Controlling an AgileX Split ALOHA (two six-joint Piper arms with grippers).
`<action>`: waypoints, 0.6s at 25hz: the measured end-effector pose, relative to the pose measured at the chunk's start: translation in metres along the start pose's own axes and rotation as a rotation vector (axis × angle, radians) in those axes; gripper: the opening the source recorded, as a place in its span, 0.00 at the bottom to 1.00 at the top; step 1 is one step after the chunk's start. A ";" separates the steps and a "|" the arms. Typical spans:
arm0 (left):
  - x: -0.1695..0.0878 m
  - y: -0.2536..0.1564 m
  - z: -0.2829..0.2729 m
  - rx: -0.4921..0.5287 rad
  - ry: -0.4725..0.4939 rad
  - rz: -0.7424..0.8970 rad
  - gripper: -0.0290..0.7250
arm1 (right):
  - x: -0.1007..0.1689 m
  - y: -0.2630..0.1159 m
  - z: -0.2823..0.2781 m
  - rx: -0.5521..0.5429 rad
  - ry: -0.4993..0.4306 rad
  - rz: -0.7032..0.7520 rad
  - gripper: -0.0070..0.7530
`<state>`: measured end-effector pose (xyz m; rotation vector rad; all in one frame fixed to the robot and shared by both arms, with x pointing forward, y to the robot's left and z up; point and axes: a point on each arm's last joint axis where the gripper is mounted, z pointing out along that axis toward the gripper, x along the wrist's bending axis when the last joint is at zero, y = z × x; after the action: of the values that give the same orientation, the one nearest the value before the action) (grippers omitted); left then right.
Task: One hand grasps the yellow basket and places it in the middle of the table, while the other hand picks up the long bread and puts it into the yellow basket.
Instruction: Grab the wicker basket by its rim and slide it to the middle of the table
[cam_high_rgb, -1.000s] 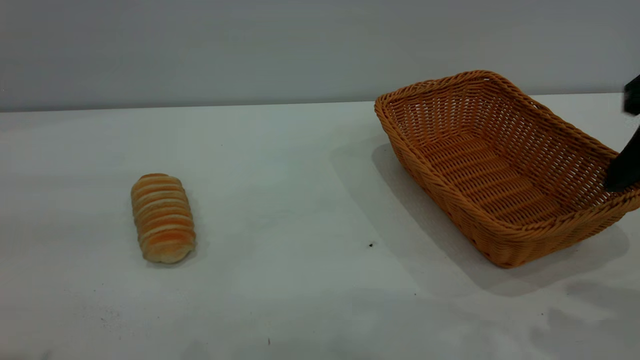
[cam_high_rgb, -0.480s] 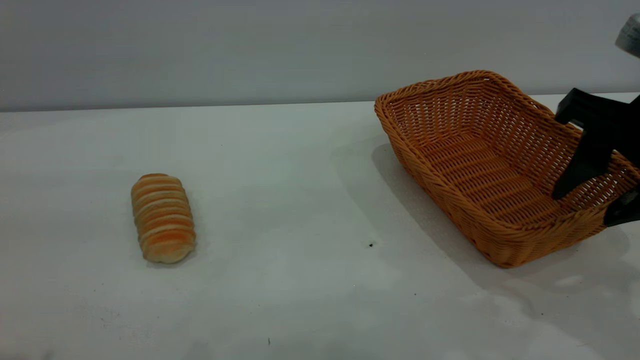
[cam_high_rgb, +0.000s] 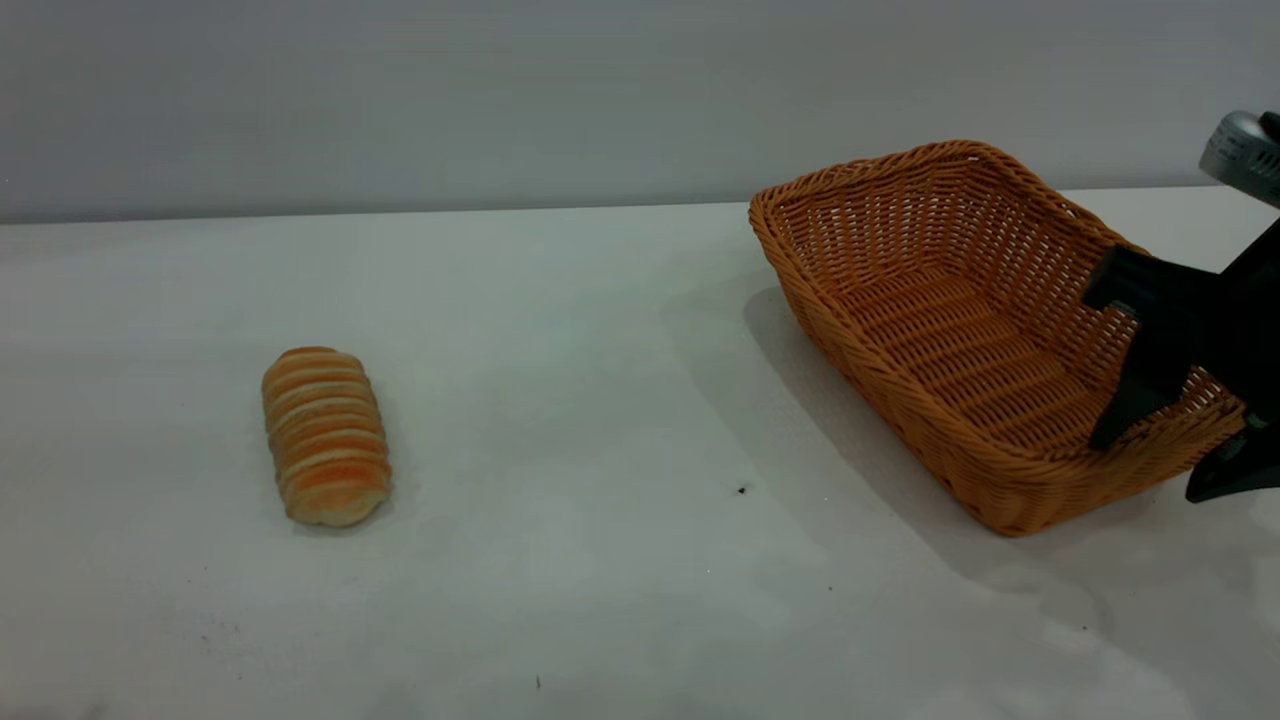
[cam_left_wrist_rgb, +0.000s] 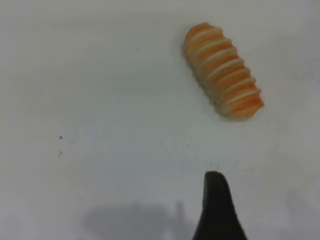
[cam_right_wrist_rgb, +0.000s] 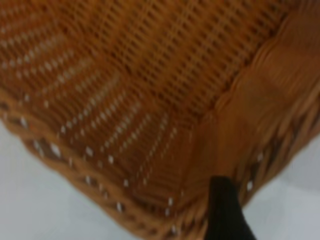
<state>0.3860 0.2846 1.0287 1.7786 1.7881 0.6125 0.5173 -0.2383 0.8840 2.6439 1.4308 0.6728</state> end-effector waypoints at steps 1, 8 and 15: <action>0.000 0.000 0.000 0.001 0.000 0.000 0.77 | 0.001 0.002 0.004 0.001 -0.003 0.004 0.68; 0.000 0.000 0.000 0.002 0.000 0.000 0.77 | 0.008 0.010 0.032 0.046 -0.030 0.011 0.66; 0.000 0.000 0.000 0.002 0.000 0.000 0.77 | 0.010 0.013 0.036 0.034 -0.028 0.016 0.27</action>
<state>0.3859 0.2847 1.0286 1.7800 1.7896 0.6112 0.5468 -0.2325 0.8577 2.6823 1.4284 0.6154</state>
